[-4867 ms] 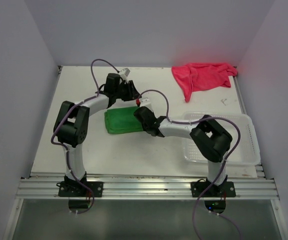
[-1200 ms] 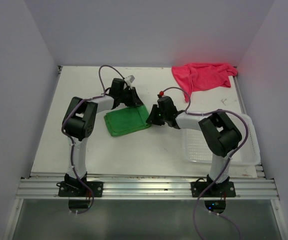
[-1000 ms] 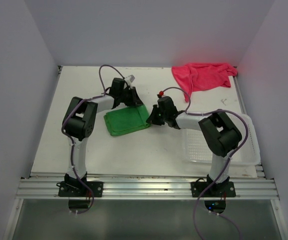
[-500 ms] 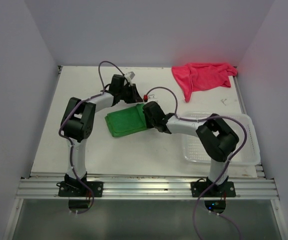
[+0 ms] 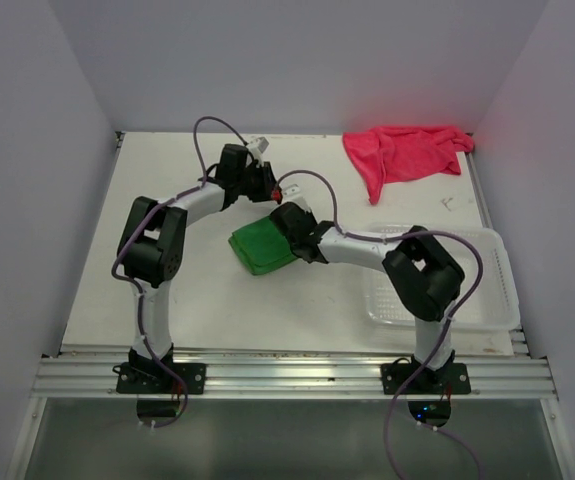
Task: Roll the towels
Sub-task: Roll the towel
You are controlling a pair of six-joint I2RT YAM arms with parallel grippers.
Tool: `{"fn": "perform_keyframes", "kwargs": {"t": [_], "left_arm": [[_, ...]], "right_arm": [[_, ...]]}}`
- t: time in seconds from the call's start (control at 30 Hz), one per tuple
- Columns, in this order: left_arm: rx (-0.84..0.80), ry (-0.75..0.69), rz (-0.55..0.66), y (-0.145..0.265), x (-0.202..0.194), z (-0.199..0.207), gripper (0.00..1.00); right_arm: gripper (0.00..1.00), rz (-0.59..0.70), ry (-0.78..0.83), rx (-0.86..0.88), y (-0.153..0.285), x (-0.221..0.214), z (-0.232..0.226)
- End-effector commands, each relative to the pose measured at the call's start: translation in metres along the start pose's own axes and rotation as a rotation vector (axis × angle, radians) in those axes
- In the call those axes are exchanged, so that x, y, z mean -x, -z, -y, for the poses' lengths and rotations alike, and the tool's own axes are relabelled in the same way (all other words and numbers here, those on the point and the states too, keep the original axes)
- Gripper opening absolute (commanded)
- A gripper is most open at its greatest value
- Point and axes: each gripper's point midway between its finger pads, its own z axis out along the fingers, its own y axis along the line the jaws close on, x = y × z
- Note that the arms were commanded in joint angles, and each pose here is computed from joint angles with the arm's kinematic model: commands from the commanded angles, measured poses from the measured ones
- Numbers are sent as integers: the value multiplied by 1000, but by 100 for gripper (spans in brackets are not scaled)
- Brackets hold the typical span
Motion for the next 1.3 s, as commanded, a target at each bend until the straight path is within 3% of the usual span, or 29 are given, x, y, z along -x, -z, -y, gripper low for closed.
{"fn": "perform_keyframes", "kwargs": {"t": [0.0, 0.77, 1.27], "left_arm": [[-56, -37, 65, 15, 31, 29, 24], [-98, -59, 62, 18, 32, 47, 23], [-118, -47, -31, 13, -23, 46, 22]], "right_arm": [[0, 13, 142, -88, 3, 6, 3], [0, 76, 515, -213, 11, 3, -47], [0, 30, 612, -221, 2, -8, -64]]}}
